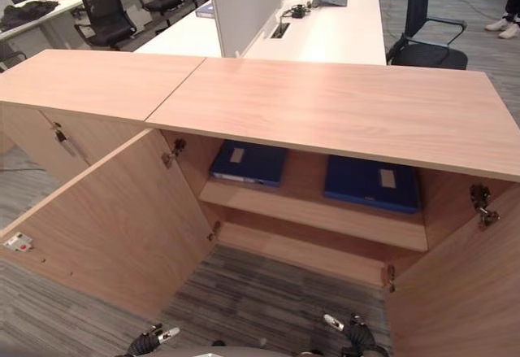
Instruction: Put the empty folder in the office cabinet
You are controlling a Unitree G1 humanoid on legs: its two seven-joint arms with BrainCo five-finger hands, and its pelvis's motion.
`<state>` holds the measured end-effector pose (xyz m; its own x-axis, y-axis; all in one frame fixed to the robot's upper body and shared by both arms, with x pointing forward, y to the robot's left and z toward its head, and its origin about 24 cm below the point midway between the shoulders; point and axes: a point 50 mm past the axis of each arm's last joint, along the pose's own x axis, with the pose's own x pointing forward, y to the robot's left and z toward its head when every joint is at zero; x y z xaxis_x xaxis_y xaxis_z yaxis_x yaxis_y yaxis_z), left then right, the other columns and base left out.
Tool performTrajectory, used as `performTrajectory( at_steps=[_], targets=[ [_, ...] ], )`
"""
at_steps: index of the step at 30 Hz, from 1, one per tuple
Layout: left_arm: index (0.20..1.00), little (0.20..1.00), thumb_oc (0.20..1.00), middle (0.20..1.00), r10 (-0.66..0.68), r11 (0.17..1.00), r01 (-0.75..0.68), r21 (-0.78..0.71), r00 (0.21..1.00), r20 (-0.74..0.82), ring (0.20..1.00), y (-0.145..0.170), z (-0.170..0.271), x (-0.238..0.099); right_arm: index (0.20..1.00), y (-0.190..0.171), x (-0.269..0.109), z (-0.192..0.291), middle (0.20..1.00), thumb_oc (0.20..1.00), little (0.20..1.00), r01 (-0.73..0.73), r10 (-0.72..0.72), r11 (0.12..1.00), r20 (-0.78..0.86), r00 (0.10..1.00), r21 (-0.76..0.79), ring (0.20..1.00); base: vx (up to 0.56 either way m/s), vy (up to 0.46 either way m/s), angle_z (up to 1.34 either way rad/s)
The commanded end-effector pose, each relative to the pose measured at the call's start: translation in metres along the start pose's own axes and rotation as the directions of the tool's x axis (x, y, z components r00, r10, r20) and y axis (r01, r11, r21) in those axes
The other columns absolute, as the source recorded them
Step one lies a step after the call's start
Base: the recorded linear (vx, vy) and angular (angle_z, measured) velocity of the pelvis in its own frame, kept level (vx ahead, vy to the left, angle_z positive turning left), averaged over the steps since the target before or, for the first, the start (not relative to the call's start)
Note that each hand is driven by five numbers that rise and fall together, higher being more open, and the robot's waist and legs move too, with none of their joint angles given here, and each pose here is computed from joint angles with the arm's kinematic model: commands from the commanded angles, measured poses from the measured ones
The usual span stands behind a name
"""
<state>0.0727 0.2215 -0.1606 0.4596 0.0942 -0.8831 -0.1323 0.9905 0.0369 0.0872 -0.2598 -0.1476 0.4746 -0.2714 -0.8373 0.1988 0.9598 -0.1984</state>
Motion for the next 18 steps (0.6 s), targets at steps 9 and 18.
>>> performTrajectory(
  at_steps=[9, 18],
  targets=[
    [1.000, 1.000, 1.000, 1.000, -0.012, 0.998, 0.003, 0.064, 0.991, 0.135, 1.000, 0.002, 0.040, 0.006, 1.000, 0.024, 0.009, 0.043, 1.000, 1.000, 1.000, -0.070, 0.074, 0.997, 0.120, 0.990, -0.039, 1.000, 0.01, 0.038, 0.18],
    [1.000, 1.000, 1.000, 1.000, -0.052, 0.997, 0.038, 0.065, 0.973, 0.227, 1.000, 0.004, 0.070, 0.004, 1.000, 0.014, 0.014, 0.065, 1.000, 1.000, 1.000, -0.018, 0.018, 1.000, 0.154, 0.988, 0.001, 1.000, -0.05, 0.112, 0.91]
  ],
)
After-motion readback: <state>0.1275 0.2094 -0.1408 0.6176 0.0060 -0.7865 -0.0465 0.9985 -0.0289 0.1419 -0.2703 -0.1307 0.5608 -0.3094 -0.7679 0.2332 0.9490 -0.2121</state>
